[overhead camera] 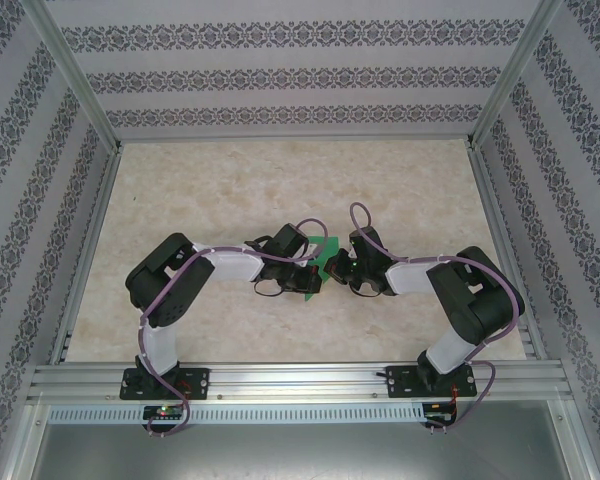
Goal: Fold a paper plane with a square sheet of paper (pick it up from the middle)
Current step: Third fold the triangle at the center of the table.
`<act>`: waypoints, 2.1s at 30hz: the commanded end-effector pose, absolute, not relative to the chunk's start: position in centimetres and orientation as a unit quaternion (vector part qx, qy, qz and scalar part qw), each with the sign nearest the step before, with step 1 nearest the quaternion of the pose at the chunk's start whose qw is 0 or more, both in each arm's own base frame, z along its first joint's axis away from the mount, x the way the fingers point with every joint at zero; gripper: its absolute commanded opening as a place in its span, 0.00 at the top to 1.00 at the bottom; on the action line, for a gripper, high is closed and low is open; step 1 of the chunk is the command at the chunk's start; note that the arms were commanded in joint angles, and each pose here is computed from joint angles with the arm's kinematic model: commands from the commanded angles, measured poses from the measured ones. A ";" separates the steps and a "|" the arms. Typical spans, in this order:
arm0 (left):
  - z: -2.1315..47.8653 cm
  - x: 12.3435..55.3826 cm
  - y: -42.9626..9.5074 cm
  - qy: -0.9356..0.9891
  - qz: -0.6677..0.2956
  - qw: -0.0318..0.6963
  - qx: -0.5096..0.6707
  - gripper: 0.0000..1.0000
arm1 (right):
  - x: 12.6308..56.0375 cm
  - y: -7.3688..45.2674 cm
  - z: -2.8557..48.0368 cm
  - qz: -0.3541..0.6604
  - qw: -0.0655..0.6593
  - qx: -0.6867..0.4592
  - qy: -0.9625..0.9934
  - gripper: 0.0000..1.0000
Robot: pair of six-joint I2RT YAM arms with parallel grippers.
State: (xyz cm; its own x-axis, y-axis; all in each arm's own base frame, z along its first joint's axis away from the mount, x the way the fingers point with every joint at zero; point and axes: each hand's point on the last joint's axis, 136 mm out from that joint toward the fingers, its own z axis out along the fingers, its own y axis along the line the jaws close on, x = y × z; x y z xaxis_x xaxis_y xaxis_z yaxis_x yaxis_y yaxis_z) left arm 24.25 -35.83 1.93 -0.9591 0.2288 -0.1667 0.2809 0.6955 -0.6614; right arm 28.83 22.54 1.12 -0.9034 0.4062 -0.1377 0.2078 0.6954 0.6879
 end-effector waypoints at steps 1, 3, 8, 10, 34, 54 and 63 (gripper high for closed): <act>-0.1 21.8 -33.0 0.937 -0.327 -0.023 0.117 0.93 | 26.1 19.8 -3.2 0.261 0.100 0.185 0.942 0.95; -0.3 21.4 -32.6 0.939 -0.321 -0.030 0.115 0.93 | 26.1 19.9 -3.2 0.262 0.099 0.186 0.942 0.95; 0.1 20.7 -32.1 0.939 -0.323 -0.034 0.114 0.93 | 26.2 19.8 -3.1 0.257 0.100 0.184 0.943 0.95; 0.1 20.4 -31.9 0.939 -0.323 -0.041 0.111 0.93 | 26.2 19.8 -3.0 0.257 0.100 0.183 0.943 0.95; 8.0 24.2 -34.0 0.908 -0.399 0.049 0.119 0.88 | 26.9 20.6 -2.1 0.269 0.106 0.176 0.941 0.94; -0.3 24.5 -31.9 0.951 -0.294 0.002 0.094 0.92 | 28.9 22.7 4.6 0.343 0.165 0.139 0.914 0.91; -0.8 24.4 -31.6 0.953 -0.285 -0.001 0.102 0.93 | 28.0 23.6 5.0 0.362 0.156 0.106 0.913 0.94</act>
State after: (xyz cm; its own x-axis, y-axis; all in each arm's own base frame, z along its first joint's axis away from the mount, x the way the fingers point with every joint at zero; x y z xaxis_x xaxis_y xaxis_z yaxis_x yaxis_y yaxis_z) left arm 25.14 -34.06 1.84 -0.9760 0.1900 -0.1065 0.2138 0.7421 -0.6353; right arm 28.39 22.69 5.32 -0.9122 0.3536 -0.2071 0.1190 0.7122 0.6918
